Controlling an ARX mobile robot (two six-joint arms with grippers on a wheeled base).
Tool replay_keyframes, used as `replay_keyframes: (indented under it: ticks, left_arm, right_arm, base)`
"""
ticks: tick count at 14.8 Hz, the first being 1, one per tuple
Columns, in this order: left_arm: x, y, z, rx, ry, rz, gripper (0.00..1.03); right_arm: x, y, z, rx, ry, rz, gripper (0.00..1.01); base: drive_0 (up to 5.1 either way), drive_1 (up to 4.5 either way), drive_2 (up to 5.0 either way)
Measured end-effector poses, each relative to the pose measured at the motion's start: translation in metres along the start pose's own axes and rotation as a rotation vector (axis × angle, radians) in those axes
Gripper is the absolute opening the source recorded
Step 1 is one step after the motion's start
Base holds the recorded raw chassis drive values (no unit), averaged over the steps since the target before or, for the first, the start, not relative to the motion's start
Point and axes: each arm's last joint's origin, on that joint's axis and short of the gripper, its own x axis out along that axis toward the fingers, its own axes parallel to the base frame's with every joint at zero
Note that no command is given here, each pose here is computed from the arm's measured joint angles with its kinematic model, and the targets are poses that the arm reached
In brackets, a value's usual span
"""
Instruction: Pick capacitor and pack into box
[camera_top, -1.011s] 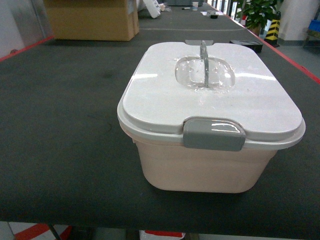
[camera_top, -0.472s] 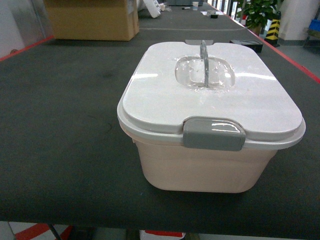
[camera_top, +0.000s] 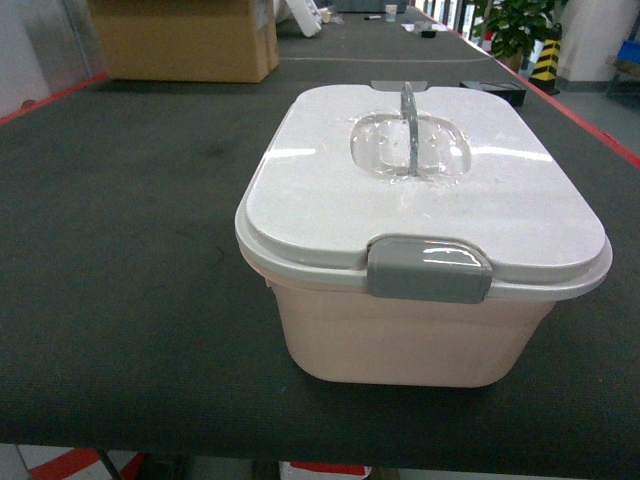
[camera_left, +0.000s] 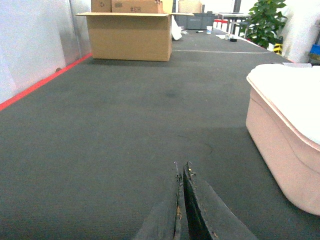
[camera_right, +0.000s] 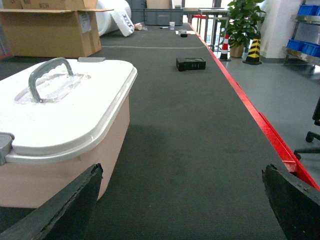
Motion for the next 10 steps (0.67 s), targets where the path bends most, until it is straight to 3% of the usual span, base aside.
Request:
replay_keyframes:
  ticks: [7,9,10]
  left_arm:
    - [0.0,0.0,-0.0005,0.0,0.005,0.0,0.85]
    - [0.0,0.0,-0.0005,0.0,0.005,0.0,0.99]
    - [0.0,0.0,-0.0005,0.0,0.005,0.0,0.98]
  right_arm:
    - [0.0,0.0,0.0001,0.0,-0.001,0.0,0.98]
    - [0.0,0.0,0.0001,0.0,-0.001,0.0,0.98]
    - [0.0,0.0,0.0001,0.0,-0.001,0.0,0.98]
  base:
    - [0.0,0.0,0.0]
    - [0.0,0.0,0.0]
    - [0.0,0.0,0.0]
